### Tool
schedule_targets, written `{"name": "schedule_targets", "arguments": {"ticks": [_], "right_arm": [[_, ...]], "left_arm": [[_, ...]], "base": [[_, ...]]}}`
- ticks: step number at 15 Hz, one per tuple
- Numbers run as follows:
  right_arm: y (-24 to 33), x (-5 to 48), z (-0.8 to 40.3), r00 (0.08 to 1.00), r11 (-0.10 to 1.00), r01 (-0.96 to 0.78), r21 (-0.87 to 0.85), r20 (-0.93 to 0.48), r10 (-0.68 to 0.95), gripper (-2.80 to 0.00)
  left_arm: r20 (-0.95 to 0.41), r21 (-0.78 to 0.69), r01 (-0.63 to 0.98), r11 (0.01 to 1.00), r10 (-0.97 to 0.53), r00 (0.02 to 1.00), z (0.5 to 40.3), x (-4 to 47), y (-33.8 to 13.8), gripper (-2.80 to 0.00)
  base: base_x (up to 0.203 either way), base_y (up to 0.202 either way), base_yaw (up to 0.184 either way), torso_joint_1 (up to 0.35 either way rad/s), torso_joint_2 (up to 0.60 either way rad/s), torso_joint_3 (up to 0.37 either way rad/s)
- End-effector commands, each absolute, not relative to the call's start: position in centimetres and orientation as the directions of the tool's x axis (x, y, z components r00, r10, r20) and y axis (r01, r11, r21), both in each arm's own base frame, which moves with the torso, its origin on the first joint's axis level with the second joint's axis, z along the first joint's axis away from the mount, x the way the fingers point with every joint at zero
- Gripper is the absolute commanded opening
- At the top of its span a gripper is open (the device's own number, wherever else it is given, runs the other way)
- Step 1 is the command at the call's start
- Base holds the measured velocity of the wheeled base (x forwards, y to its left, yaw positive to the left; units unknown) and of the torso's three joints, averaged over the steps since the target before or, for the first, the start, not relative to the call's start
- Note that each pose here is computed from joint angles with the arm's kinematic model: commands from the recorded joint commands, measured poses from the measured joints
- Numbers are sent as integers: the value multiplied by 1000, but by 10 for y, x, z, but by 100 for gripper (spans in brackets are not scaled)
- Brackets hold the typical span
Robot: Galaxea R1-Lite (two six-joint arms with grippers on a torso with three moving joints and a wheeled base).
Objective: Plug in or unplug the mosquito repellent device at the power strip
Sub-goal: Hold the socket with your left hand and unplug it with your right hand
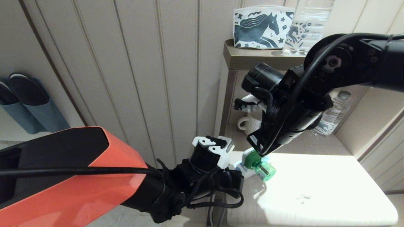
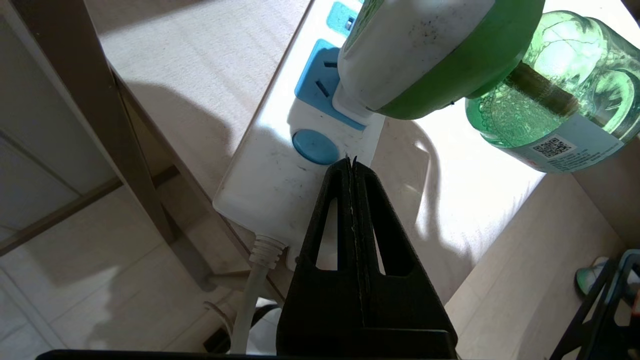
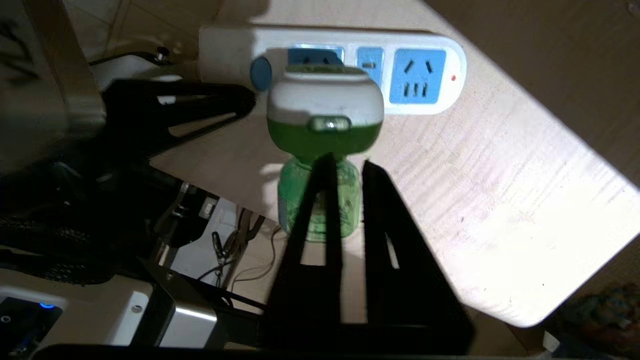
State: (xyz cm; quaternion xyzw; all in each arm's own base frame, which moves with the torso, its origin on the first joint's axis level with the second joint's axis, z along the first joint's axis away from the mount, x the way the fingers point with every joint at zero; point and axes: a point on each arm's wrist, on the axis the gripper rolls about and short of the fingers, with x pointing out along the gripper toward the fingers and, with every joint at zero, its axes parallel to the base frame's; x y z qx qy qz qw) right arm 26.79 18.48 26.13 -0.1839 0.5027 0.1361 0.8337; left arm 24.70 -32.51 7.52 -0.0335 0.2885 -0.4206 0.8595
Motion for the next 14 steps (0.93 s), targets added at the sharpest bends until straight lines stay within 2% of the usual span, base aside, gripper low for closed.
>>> {"name": "schedule_targets", "arguments": {"ticks": [1,7,9,14], "right_arm": [[182,262,268,466,895,-412,-170,-884,47,0],[183,263,266,461,888,-425,-175,-886,46,0],[192,276,246,414,880,-438,-180,-910,20,0],[204,291,220,364,872,-452,-185,-931,-9,0]], "left_arm": [[-459,-304,705,641,-747,481,77,247,-325,-280],[-458,-304,706,640,-748,481,78,247,-325,-280],[-454,-304,706,639,-749,483,80,246,-324,-280],[-453,-304,706,639,-750,483,81,246,-324,-280]], "base": [[0,0,0,0,0,0],[0,0,0,0,0,0],[0,0,0,0,0,0],[0,0,0,0,0,0]]}}
